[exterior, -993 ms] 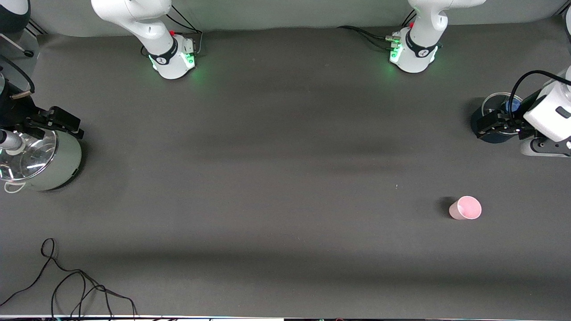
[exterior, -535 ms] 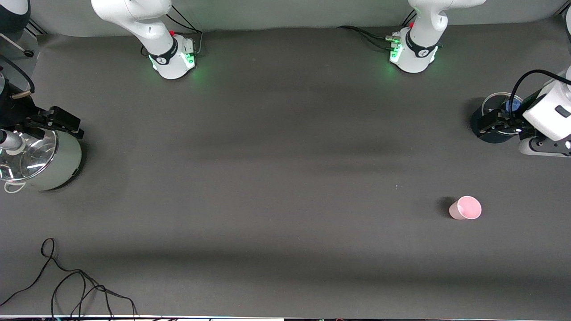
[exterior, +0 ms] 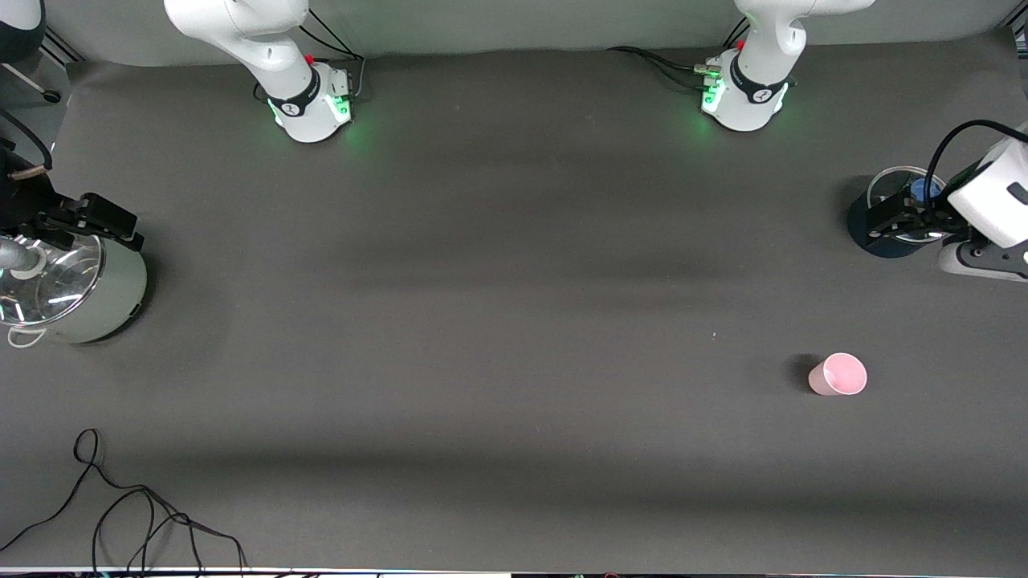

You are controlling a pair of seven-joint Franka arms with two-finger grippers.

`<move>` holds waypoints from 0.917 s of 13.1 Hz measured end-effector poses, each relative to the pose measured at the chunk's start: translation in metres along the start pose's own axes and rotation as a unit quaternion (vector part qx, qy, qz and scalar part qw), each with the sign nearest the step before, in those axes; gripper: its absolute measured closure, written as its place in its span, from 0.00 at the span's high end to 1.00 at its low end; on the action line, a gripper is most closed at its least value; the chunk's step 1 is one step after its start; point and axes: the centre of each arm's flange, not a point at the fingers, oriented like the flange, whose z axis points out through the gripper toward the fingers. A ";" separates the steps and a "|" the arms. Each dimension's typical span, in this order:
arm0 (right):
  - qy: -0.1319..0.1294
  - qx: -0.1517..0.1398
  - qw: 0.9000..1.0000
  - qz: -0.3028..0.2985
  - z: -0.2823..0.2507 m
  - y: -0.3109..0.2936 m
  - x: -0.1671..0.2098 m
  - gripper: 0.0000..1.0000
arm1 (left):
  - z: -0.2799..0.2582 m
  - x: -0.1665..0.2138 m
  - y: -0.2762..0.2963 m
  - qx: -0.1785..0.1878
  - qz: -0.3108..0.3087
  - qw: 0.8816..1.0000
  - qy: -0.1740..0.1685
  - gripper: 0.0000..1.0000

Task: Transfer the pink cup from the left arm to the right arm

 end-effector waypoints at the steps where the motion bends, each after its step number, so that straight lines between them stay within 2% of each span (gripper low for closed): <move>1: 0.000 0.000 1.000 0.000 0.000 0.000 0.000 1.00 | -0.003 0.000 -0.006 0.001 0.015 1.000 0.006 1.00; 6: 0.010 0.000 1.000 0.020 -0.010 0.022 0.001 1.00 | -0.006 -0.010 -0.059 0.001 0.083 0.996 0.011 1.00; 8: 0.008 0.000 1.000 0.022 -0.009 0.024 0.001 1.00 | -0.008 -0.014 -0.090 0.003 0.127 0.991 0.030 1.00; 9: 0.007 0.000 1.000 0.021 -0.008 0.022 0.002 1.00 | -0.005 -0.016 -0.111 -0.004 0.155 0.987 0.041 1.00; 12: 0.005 0.001 1.000 0.019 -0.005 0.020 0.003 1.00 | 0.024 -0.026 -0.183 -0.062 0.210 0.973 0.075 1.00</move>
